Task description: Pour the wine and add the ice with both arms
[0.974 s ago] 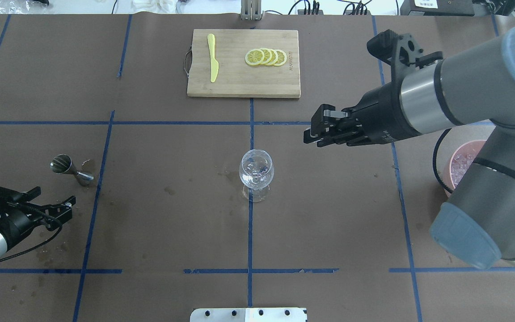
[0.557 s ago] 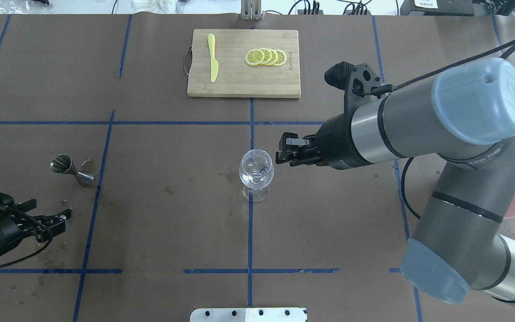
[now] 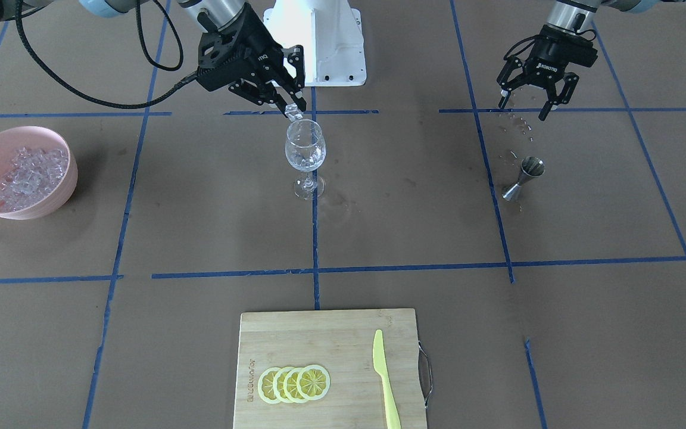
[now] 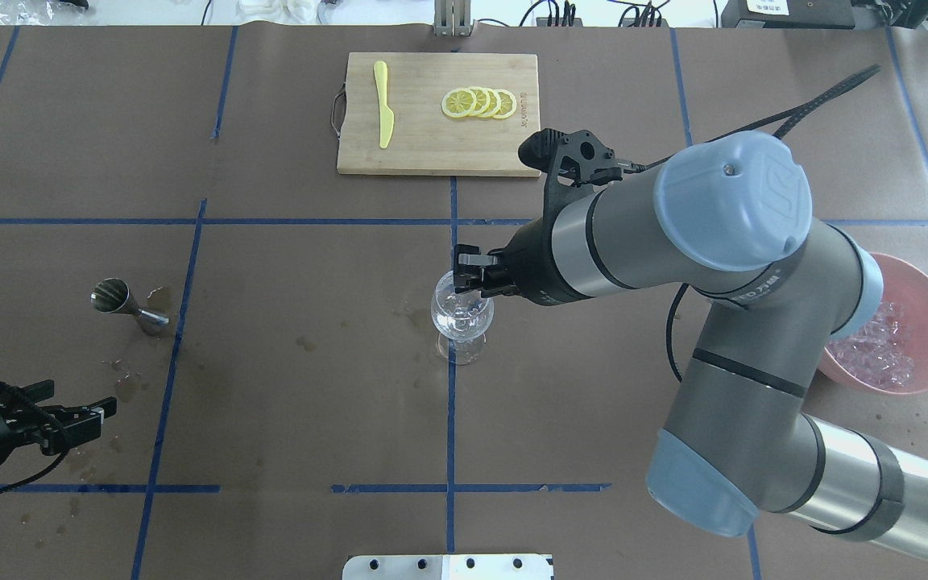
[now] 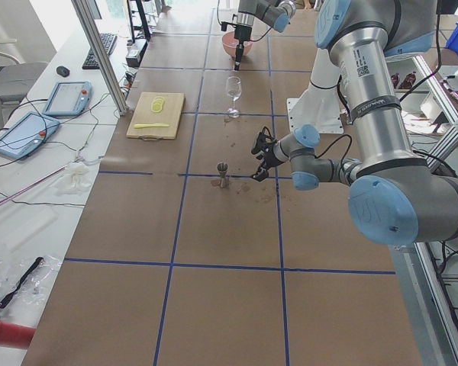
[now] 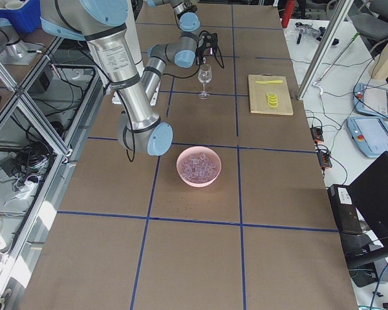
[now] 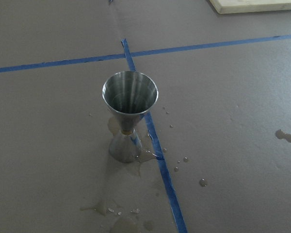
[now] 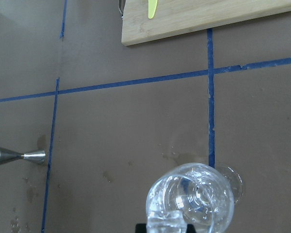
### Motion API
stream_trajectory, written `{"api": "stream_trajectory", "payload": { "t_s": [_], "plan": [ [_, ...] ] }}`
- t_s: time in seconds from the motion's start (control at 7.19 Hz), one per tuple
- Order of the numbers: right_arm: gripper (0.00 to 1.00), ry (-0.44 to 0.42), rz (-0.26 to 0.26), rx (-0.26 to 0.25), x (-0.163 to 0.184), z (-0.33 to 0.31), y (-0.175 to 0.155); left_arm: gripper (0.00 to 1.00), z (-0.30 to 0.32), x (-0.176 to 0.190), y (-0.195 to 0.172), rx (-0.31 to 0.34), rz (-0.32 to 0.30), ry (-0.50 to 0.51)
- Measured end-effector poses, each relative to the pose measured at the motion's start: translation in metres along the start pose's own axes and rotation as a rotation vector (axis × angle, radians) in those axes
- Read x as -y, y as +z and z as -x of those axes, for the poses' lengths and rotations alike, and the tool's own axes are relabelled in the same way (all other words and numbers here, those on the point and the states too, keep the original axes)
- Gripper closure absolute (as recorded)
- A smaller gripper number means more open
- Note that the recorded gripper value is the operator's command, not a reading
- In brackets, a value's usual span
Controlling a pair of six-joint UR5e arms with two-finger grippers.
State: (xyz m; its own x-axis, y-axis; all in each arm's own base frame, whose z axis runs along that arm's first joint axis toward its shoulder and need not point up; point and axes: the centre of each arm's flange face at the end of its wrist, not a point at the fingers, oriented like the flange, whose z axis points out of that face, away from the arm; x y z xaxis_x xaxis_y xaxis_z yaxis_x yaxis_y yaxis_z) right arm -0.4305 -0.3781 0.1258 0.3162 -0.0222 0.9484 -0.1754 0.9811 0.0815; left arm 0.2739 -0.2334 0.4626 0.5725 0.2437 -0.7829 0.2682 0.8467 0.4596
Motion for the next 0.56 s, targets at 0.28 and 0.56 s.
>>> {"api": "stream_trajectory", "payload": {
  "t_s": [0.28,0.56],
  "plan": [
    [1.00,0.001,-0.009,-0.023,0.007,0.004,0.018,0.00,-0.027,0.011,-0.022,-0.020,0.061,-0.054],
    [1.00,0.007,-0.006,-0.031,0.006,0.003,0.022,0.00,-0.052,0.025,-0.044,-0.026,0.096,-0.074]
  ]
}}
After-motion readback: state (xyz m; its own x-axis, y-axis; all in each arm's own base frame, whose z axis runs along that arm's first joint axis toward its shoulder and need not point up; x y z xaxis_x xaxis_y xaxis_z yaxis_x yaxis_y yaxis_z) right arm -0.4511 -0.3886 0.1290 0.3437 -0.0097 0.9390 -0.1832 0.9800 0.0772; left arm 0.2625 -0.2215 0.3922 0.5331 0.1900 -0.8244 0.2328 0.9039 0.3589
